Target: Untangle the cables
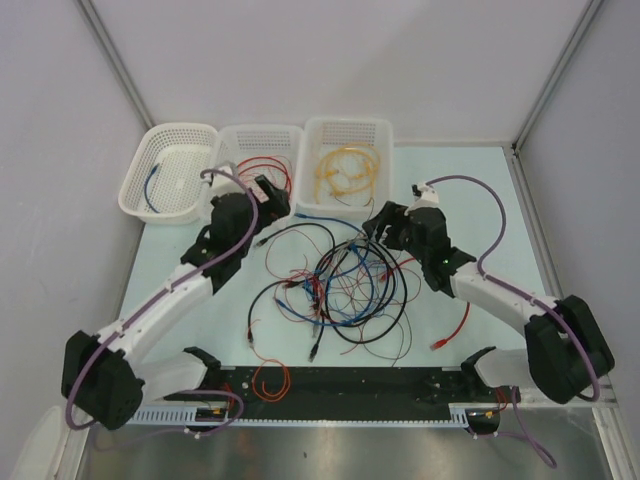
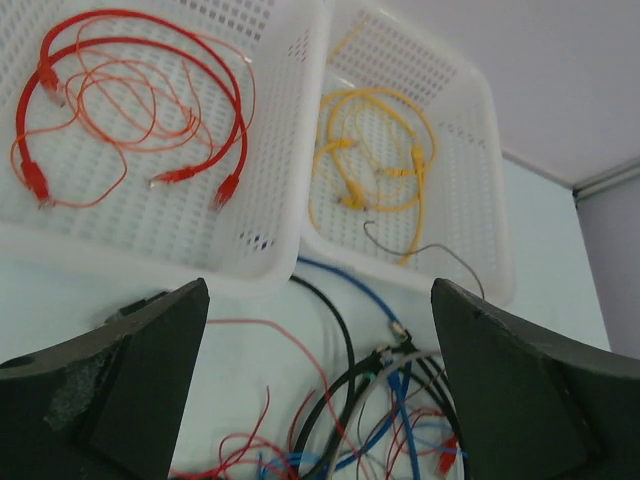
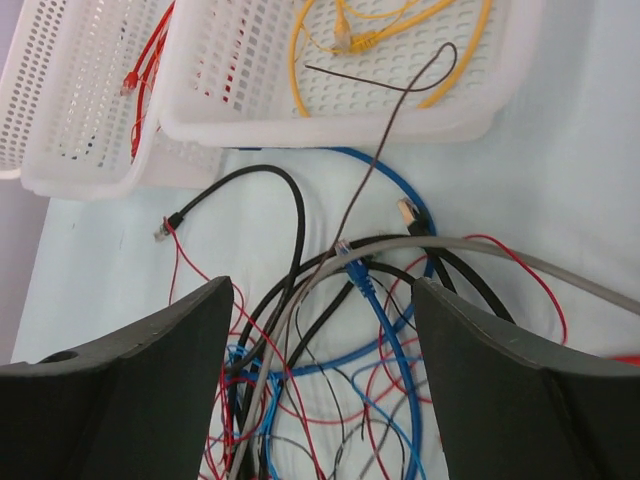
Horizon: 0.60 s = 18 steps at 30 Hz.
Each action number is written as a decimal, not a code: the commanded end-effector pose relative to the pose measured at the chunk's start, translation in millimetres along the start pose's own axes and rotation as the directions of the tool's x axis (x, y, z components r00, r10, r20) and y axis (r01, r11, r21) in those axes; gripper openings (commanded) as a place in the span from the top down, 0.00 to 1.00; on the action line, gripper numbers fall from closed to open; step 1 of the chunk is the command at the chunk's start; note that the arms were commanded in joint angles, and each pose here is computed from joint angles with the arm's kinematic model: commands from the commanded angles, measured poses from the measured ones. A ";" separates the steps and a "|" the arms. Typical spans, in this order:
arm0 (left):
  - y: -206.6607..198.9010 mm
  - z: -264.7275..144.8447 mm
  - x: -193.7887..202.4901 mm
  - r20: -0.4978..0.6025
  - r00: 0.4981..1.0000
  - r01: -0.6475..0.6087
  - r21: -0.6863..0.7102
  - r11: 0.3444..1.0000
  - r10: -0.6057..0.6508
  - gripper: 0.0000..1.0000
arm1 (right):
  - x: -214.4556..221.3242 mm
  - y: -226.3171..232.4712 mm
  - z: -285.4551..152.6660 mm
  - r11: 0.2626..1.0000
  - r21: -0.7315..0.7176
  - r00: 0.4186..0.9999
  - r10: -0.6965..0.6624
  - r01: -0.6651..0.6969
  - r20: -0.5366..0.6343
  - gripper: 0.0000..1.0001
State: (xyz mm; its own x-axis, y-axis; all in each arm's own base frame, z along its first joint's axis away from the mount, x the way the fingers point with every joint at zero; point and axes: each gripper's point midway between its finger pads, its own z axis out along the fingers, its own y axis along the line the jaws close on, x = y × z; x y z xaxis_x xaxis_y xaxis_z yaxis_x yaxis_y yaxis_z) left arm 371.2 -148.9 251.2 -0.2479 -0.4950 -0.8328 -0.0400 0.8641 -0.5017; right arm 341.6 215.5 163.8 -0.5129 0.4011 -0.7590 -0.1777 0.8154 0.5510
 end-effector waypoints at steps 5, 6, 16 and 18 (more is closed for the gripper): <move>17.0 -64.6 10.8 -0.029 0.996 0.085 0.050 0.995 -0.083 0.04 | -10.8 33.3 40.5 0.996 -0.088 0.999 0.031 -0.027 0.041 0.25; 22.4 -72.2 14.3 -0.032 0.995 0.092 0.051 0.994 -0.090 0.04 | -9.1 32.8 43.2 0.996 -0.084 0.999 0.033 -0.029 0.041 0.25; 45.5 -91.9 35.8 -0.082 0.994 0.070 0.025 0.997 -0.068 0.04 | 14.9 26.6 72.9 0.999 -0.044 1.000 0.022 -0.022 -0.005 0.41; 54.4 -92.1 42.5 -0.093 0.994 0.053 -0.005 0.999 -0.054 0.04 | 18.1 23.8 77.9 0.999 -0.038 1.000 0.022 -0.022 -0.010 0.51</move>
State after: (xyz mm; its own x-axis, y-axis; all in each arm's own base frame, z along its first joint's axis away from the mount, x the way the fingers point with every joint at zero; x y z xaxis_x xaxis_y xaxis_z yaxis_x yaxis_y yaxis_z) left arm 277.9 -116.2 227.0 -0.2949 -0.5475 -0.7831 -0.0380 0.8257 -0.5629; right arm 374.3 265.9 116.4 -0.5853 0.3723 -0.7203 -0.1795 0.8068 0.5629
